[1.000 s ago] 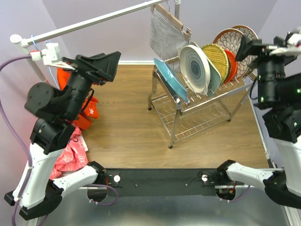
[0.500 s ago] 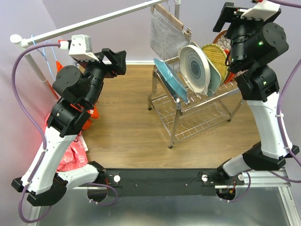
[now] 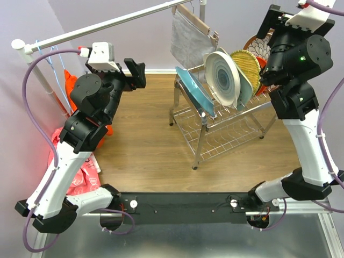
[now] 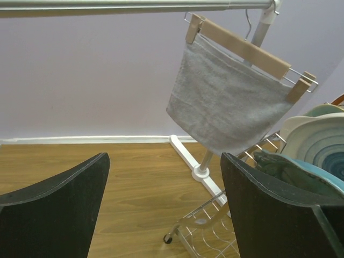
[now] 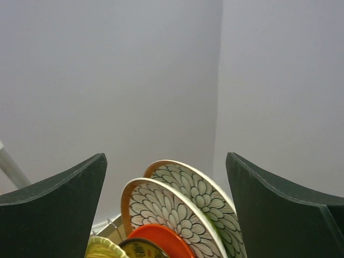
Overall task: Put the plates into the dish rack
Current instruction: Insert the plate into the dish rack
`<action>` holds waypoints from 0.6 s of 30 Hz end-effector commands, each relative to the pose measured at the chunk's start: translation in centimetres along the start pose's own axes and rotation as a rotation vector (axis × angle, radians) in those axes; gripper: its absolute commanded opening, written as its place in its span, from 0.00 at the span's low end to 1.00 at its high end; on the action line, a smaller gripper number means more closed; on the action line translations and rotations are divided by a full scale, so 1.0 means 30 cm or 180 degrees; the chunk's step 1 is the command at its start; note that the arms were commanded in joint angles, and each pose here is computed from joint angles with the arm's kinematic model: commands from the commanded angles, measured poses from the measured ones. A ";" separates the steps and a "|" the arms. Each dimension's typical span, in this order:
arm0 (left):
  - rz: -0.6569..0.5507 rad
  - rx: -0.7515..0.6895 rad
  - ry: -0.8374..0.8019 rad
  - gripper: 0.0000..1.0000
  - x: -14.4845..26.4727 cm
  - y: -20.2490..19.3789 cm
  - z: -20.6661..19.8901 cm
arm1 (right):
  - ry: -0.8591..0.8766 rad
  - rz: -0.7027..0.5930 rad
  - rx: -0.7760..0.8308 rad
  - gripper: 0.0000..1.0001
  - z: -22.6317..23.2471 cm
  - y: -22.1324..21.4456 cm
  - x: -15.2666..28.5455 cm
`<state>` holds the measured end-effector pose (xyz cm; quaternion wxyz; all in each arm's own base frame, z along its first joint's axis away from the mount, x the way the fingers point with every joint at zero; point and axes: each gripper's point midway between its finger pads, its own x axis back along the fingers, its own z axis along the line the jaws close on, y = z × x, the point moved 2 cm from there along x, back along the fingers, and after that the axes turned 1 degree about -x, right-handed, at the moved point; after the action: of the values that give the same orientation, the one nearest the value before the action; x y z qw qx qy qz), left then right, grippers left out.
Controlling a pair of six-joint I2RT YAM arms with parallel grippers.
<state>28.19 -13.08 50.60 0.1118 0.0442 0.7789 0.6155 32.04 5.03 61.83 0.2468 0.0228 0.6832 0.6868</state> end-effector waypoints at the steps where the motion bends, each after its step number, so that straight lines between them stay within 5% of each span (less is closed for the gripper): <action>1: -0.0096 0.0049 0.0193 0.93 0.012 0.014 0.041 | -0.0401 -0.0125 0.0016 1.00 -0.122 0.056 0.022; 18: -0.0076 0.0299 0.0206 0.93 0.048 0.004 0.049 | -0.0683 -0.0392 0.0025 1.00 -0.296 0.099 0.082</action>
<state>27.72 -12.28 49.86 0.0965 0.0359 0.7960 0.5965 26.36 -1.13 63.77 0.3454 0.0392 0.6643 0.6617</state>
